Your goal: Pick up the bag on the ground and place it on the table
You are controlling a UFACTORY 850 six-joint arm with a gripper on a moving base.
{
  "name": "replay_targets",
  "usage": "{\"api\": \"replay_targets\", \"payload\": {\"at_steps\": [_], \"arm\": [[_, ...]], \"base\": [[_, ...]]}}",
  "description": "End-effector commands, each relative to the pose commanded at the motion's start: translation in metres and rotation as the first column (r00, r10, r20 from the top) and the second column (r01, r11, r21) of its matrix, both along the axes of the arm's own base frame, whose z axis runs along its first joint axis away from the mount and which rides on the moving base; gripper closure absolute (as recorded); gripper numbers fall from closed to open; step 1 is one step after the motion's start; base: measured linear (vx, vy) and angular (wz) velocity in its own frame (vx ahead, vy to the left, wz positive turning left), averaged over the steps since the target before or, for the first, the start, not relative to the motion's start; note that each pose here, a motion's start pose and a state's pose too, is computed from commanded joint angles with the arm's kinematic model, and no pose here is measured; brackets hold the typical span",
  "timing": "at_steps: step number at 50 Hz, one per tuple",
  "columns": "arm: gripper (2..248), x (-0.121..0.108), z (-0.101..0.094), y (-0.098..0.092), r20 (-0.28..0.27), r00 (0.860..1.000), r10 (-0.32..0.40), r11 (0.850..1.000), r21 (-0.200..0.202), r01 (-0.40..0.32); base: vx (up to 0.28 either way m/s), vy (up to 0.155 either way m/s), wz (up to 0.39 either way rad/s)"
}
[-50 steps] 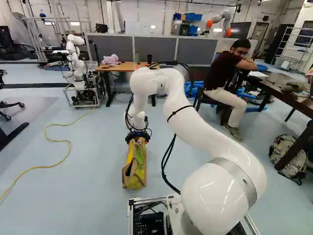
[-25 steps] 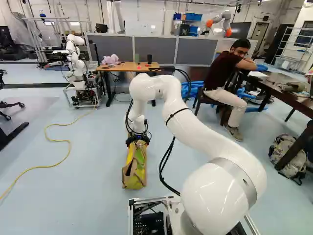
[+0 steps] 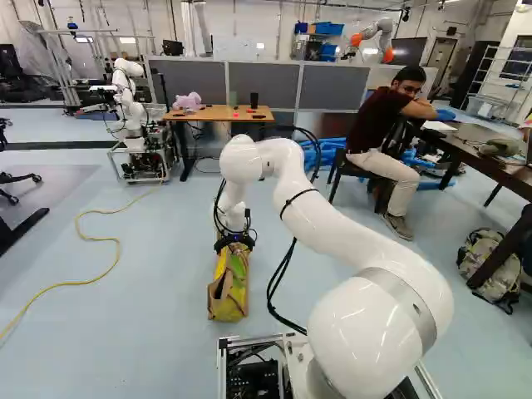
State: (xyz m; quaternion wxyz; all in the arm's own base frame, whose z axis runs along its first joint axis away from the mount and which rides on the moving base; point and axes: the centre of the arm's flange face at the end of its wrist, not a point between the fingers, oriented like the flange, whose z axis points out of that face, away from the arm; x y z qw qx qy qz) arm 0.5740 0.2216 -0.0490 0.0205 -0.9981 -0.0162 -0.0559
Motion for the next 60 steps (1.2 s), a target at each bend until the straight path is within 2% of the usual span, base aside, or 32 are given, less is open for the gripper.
{"api": "replay_targets", "payload": {"at_steps": [60], "arm": [[3,0.0,-0.091,0.0,-0.012,1.0,0.0,1.0,-0.004,0.0]], "base": [[0.0,0.0,0.0]]}}
